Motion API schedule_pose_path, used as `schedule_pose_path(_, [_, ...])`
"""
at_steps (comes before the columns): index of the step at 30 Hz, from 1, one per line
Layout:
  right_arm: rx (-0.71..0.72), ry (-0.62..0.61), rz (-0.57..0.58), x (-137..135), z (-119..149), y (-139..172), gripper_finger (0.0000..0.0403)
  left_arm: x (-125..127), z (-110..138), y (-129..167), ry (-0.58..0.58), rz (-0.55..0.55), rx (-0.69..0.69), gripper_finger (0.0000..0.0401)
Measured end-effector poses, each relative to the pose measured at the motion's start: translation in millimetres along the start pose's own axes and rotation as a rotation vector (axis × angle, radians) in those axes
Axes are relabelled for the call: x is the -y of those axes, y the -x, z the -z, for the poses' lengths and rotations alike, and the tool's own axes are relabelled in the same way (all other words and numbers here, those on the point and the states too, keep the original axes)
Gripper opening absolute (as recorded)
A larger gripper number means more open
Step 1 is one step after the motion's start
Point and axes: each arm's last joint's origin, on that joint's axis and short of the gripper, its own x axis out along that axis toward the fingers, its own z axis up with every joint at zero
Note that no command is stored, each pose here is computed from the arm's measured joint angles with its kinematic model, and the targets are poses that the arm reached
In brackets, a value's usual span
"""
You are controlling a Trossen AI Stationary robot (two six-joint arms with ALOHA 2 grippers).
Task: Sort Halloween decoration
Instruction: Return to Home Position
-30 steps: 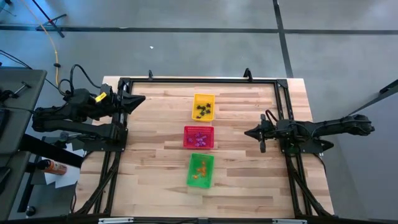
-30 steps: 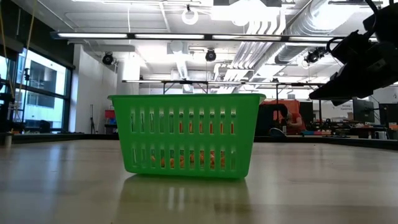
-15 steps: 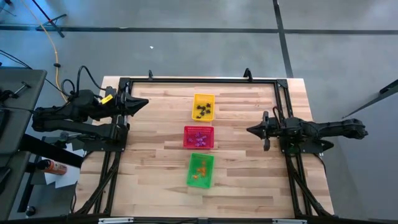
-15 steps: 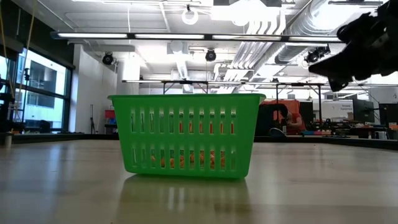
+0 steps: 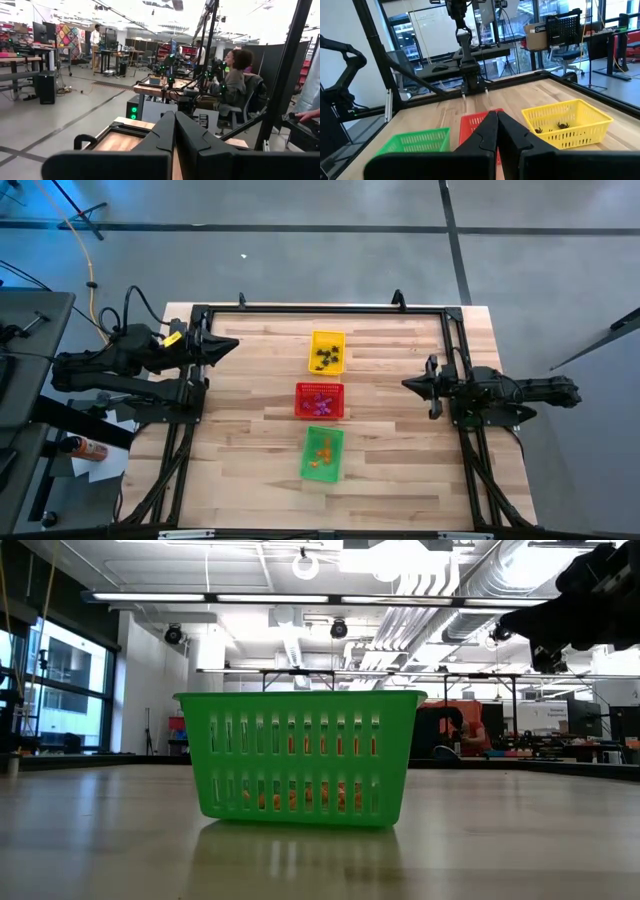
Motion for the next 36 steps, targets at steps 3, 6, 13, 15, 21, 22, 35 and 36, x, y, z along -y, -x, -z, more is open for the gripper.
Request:
schedule_pose_path(3, [-0.013,0.002,0.002,0.2,1.2,0.0,0.0000,-0.4,2.7,0.5,-0.014,-0.003,-0.029,0.0000])
schedule_pose_path(6, [-0.013,0.002,0.002,0.2,1.3,0.0,0.0000,-2.4,6.7,5.7,-0.042,-0.023,-0.075,0.0000])
schedule_pose_path(13, [-0.018,0.003,0.004,0.3,1.7,-0.4,0.0000,-6.6,4.2,25.6,-0.051,-0.026,-0.061,0.0000])
schedule_pose_path(15, [-0.018,0.003,0.004,0.3,1.8,-0.4,0.0000,-7.9,5.3,30.7,-0.052,-0.025,-0.041,0.0000])
schedule_pose_path(21, [-0.018,0.003,0.005,0.4,1.8,-0.4,0.0000,-12.6,39.0,39.2,-0.003,-0.016,0.084,0.0000])
schedule_pose_path(22, [-0.018,0.003,0.004,0.3,1.8,-0.4,0.0000,-13.2,46.1,39.3,0.012,-0.014,0.106,0.0000])
schedule_pose_path(35, [-0.018,0.003,0.005,0.4,1.9,-0.4,0.0000,-19.4,100.6,47.2,0.127,0.011,0.281,0.0000])
schedule_pose_path(36, [-0.018,0.003,0.005,0.4,1.9,-0.4,0.0000,-19.7,103.7,47.5,0.130,0.015,0.293,0.0000])
